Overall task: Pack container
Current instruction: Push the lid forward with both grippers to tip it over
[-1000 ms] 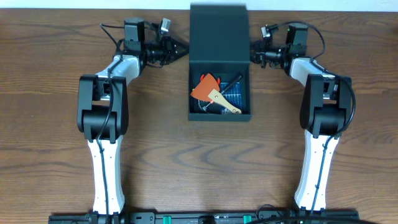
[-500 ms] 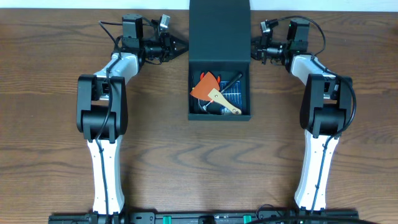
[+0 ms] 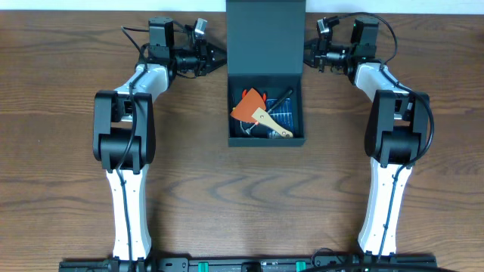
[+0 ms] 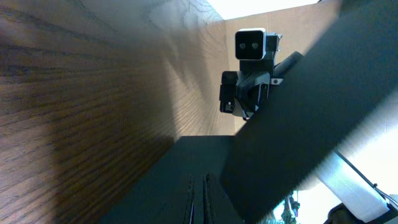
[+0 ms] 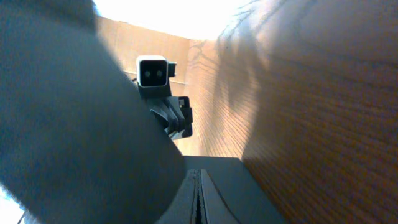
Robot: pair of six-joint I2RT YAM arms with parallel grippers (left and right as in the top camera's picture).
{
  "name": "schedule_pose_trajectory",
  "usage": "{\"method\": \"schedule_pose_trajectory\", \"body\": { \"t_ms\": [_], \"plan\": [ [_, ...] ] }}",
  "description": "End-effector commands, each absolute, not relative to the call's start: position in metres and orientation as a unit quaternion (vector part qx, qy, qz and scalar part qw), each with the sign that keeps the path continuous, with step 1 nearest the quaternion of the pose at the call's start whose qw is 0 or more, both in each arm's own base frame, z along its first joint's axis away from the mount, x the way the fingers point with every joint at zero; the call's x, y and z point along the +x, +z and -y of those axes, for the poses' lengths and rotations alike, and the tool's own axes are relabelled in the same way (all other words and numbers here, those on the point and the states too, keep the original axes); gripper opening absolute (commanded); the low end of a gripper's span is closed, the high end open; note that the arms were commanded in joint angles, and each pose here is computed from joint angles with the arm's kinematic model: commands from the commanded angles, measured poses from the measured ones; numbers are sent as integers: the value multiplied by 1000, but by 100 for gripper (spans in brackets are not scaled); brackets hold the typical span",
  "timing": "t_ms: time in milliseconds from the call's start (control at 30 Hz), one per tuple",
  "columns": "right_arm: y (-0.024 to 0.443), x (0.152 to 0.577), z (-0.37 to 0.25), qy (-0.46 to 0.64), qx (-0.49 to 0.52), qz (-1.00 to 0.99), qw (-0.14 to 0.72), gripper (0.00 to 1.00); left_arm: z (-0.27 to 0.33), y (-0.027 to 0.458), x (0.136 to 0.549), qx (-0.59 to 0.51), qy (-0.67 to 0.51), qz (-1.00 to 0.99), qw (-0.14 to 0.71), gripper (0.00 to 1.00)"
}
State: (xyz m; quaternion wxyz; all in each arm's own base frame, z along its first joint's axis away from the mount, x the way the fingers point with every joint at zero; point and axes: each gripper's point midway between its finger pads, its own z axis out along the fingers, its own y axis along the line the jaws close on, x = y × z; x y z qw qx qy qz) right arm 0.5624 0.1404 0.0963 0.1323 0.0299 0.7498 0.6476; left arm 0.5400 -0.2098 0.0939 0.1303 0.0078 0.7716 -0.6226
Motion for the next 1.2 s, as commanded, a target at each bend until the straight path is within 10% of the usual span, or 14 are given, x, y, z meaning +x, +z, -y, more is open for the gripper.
{"method": "schedule_pose_trajectory", "body": {
  "t_ms": [0, 1167],
  "plan": [
    [115, 557, -147, 664, -18, -735, 135, 1, 215, 127, 538, 38, -634, -759, 143, 6],
    [127, 552, -132, 679, -57, -717, 150, 1, 209, 193, 526, 37, -627, -762, 159, 6]
  ]
}}
